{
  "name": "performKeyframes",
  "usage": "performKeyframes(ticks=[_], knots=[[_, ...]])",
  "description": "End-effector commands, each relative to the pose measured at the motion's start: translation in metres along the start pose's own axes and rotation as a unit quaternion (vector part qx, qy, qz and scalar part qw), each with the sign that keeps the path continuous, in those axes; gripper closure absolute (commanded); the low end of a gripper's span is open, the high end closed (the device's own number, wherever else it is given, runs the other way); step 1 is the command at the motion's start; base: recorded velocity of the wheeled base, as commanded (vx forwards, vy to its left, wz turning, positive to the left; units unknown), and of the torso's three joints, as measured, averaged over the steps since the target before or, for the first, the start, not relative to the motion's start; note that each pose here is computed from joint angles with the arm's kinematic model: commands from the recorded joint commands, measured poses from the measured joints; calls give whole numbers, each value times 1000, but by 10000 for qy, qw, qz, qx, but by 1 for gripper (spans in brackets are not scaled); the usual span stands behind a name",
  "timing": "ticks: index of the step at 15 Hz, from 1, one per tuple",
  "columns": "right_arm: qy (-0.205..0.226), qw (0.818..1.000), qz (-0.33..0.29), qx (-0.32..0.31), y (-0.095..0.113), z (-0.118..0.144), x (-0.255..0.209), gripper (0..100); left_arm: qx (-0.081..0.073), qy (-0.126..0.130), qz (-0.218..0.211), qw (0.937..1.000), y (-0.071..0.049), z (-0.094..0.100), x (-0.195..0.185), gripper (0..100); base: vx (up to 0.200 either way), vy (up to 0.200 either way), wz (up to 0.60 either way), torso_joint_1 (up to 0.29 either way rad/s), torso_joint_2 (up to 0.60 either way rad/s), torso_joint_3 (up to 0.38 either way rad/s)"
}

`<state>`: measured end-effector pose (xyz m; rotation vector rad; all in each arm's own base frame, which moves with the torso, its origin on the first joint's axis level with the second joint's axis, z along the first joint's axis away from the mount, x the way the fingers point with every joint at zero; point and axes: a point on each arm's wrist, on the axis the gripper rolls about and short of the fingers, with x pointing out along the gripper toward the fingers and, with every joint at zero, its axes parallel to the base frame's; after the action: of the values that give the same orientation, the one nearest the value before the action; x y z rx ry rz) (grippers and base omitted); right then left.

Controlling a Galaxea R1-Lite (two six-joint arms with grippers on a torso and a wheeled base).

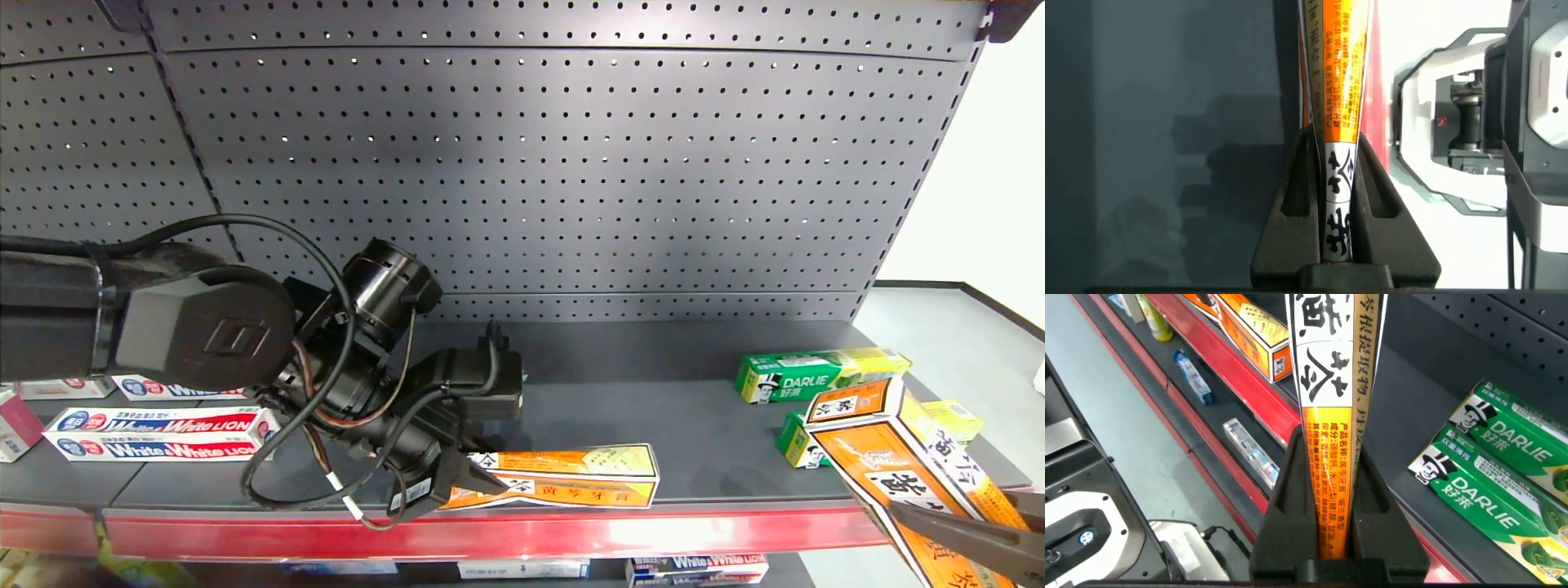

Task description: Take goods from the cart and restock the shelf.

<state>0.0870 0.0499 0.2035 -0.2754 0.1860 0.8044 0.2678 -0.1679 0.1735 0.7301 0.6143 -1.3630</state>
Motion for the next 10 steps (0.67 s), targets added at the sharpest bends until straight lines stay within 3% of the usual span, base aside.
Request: performKeyframes(ticks=[1,4,5,10], knots=[[4,10000,2,0,0,0,0,100,-8,19,-27,10000,-5,-1,-2,100,0,0,0,0,0,0],[2,10000,9,0,0,-1,0,100,-22,24,-2,10000,-4,-2,-2,100,0,0,0,0,0,0],[16,10000,13,5,1,-2,0,100,-12,16,13,10000,-3,-2,-2,0,0,0,0,0,0,0],[53,10000,16,17,2,-5,-1,100,37,-67,233,9997,3,-1,-5,0,0,0,0,0,0,0]])
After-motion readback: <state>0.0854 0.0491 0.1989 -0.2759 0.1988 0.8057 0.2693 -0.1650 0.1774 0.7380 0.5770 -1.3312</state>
